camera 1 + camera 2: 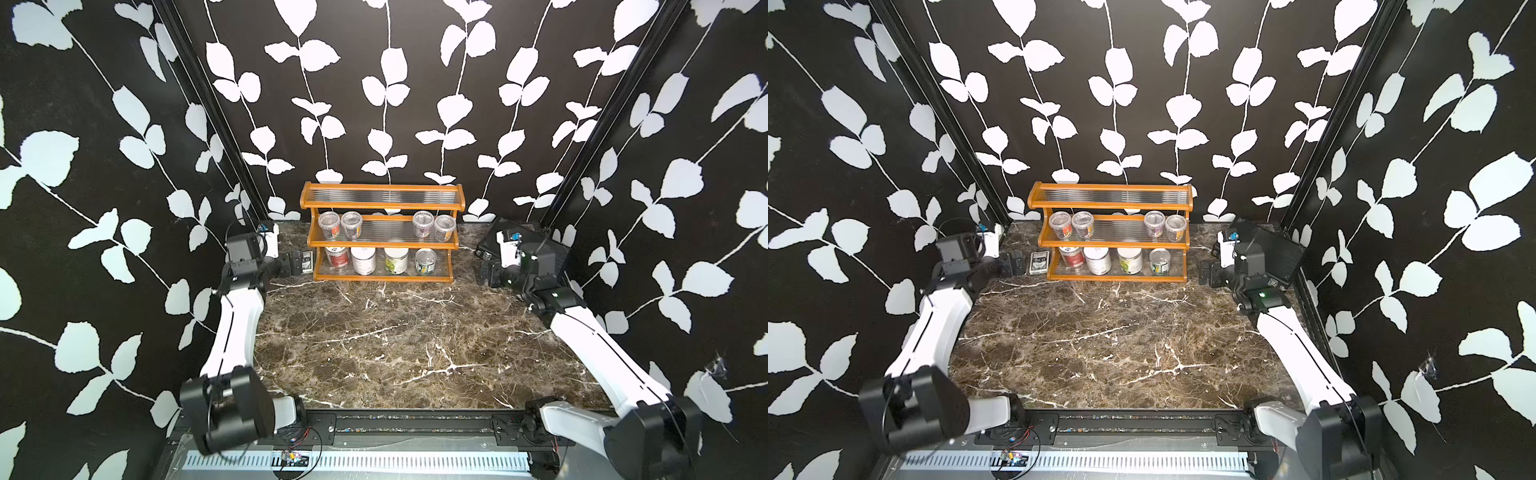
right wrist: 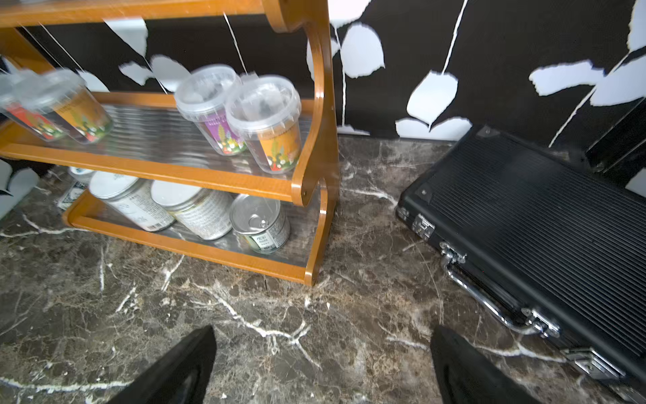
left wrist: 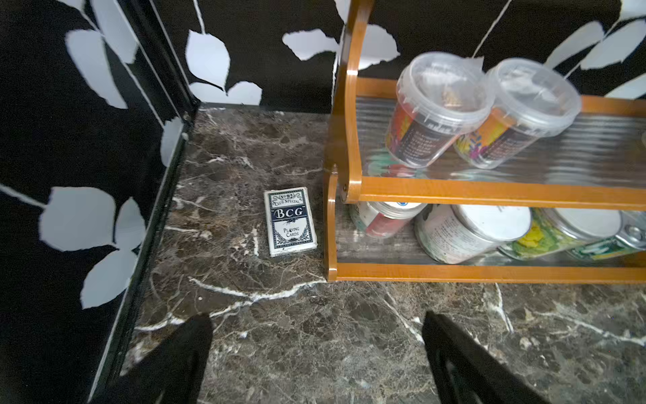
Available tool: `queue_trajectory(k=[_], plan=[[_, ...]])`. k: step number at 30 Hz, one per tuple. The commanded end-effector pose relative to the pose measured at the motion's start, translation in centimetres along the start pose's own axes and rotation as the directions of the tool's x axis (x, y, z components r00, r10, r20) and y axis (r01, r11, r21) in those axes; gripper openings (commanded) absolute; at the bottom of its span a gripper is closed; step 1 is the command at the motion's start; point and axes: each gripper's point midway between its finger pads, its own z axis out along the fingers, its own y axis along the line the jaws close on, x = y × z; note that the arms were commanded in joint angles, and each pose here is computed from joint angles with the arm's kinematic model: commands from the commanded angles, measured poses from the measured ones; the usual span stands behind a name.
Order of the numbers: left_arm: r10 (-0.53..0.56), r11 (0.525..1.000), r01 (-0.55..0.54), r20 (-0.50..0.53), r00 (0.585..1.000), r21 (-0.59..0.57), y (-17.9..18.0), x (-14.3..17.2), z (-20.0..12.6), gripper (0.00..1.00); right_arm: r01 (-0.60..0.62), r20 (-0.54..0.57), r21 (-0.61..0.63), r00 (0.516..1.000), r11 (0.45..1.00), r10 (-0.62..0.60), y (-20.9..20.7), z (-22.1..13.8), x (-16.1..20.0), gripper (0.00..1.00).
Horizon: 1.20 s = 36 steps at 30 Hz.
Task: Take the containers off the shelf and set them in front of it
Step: Move the shelf to the center of the board.
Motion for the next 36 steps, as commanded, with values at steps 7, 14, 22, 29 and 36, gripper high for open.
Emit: queue_trajectory(k=[7,14,22,29,36], plan=[[-0.082,0.988,0.081,0.002,0.997,0.131,0.1,-3.7,4.9,0.8,-0.023,0.007,0.151,1.0,0.988,0.022,-1.1,3.8,-3.1,0.92],[-0.066,0.982,0.073,-0.05,0.997,0.175,-1.2,-3.1,8.0,0.73,-0.021,-0.006,0.162,1.0,0.986,0.022,-1.0,6.0,-4.4,0.9],[-0.032,0.985,0.043,-0.067,0.997,0.166,-1.4,-2.9,9.8,0.6,-0.027,-0.028,0.177,0.999,0.984,0.032,-1.2,7.7,-4.6,0.82],[-0.006,0.982,0.022,-0.083,0.997,0.186,-1.9,-2.6,11.0,0.42,-0.005,-0.061,0.193,0.998,0.981,0.017,-1.5,9.6,-3.9,0.75],[0.008,0.98,0.007,-0.07,0.998,0.201,-2.1,-3.3,11.3,0.29,0.025,-0.073,0.207,0.997,0.978,-0.01,-1.6,11.2,-3.7,0.7]])
